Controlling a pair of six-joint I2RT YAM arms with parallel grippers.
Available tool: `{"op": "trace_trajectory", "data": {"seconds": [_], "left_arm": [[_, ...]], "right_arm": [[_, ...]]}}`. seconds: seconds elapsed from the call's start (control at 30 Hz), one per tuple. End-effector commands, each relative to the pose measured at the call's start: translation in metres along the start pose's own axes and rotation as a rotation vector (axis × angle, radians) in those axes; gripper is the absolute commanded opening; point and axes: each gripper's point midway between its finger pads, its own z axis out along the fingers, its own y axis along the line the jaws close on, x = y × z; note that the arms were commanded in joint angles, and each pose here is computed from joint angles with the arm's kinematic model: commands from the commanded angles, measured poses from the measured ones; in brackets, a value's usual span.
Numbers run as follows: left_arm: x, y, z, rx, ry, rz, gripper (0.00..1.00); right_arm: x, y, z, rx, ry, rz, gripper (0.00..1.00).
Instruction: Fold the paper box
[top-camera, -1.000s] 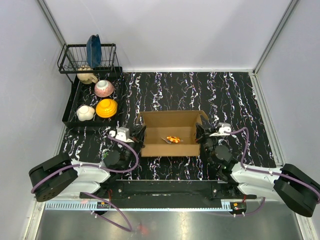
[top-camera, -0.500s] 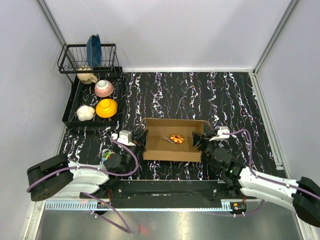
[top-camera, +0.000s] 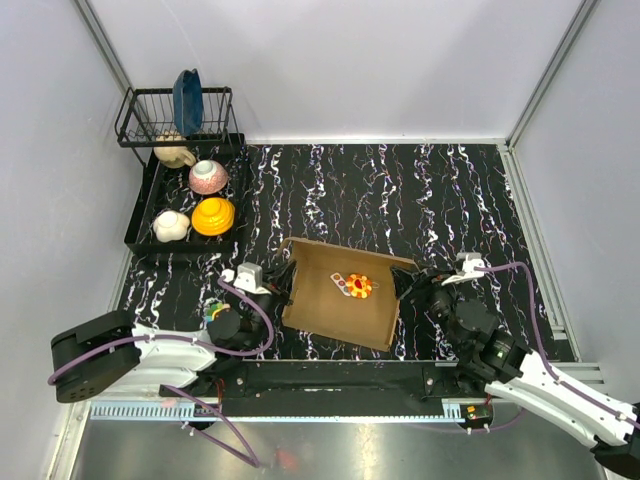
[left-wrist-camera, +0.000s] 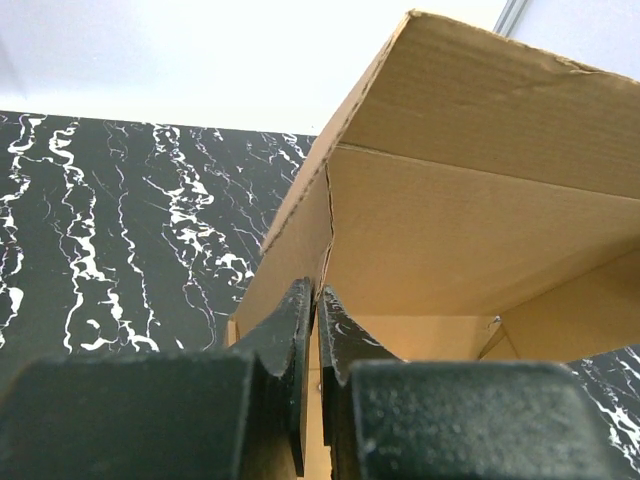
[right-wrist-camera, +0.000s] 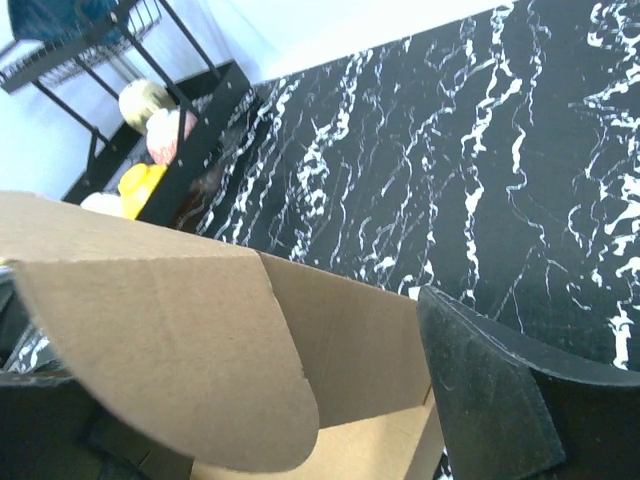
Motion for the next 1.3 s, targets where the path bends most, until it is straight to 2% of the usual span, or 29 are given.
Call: {"op": "trace_trajectory", "data": {"seconds": [0.0,0.1,0.17,0.23,0.43,0.53,0.6,0.67,0.73,0.77,0.83,0.87,0.9,0.93,1.03,1.07,1.1,1.27], "left_arm": [[-0.005,0.026,-0.03,-0.016,-0.07,-0.045,0.04],[0.001,0.03,-0.033,-0.029,-0.051,-0.032,0.04],[0.006,0.034,-0.036,-0.042,-0.037,-0.027,0.04],[0.011,0.038,-0.038,-0.051,-0.021,-0.027,0.04],[0.025,0.049,-0.046,-0.084,0.021,-0.014,0.04],[0.031,0.054,-0.049,-0.098,0.042,-0.007,0.05],[0.034,0.055,-0.05,-0.106,0.052,-0.001,0.05],[0.035,0.054,-0.05,-0.101,0.056,-0.001,0.06],[0.035,0.051,-0.051,-0.089,0.057,-0.003,0.13],[0.032,0.048,-0.05,-0.078,0.049,-0.01,0.17],[0.03,0.043,-0.052,-0.053,0.044,-0.002,0.31],[0.027,0.04,-0.052,-0.042,0.038,-0.004,0.35],[0.027,0.034,-0.054,-0.02,0.04,-0.002,0.38],[0.026,0.034,-0.056,-0.029,0.04,-0.001,0.44],[0.027,0.016,-0.056,0.005,0.083,-0.003,0.47],[0.039,0.019,-0.061,0.0,0.15,0.053,0.48],[0.032,0.011,-0.057,-0.004,0.156,0.0,0.48],[0.021,0.035,-0.068,-0.083,0.201,0.04,0.49]], "right_arm": [[0.006,0.005,-0.009,-0.043,0.062,-0.006,0.84],[-0.014,0.018,-0.014,-0.099,0.021,0.004,0.89],[-0.042,0.032,-0.019,-0.147,-0.035,0.017,0.91],[-0.074,0.046,-0.024,-0.19,-0.09,0.005,0.98],[-0.131,0.083,-0.029,-0.283,-0.174,-0.03,1.0],[-0.137,0.098,-0.018,-0.299,-0.188,-0.053,1.0],[-0.125,0.106,-0.002,-0.288,-0.151,-0.084,1.0],[-0.101,0.111,0.016,-0.267,-0.069,-0.132,0.95],[-0.081,0.113,0.027,-0.255,0.004,-0.159,0.87],[-0.058,0.114,0.035,-0.249,0.071,-0.175,0.79],[-0.029,0.106,0.044,-0.218,0.146,-0.192,0.71],[-0.019,0.106,0.044,-0.223,0.17,-0.181,0.64],[-0.003,0.1,0.045,-0.211,0.201,-0.185,0.61],[0.005,0.097,0.047,-0.203,0.216,-0.181,0.61],[0.026,0.089,0.047,-0.191,0.257,-0.172,0.59],[0.031,0.088,0.047,-0.191,0.269,-0.171,0.59],[0.038,0.084,0.046,-0.183,0.282,-0.176,0.59],[0.059,0.076,0.047,-0.176,0.315,-0.183,0.59]]}}
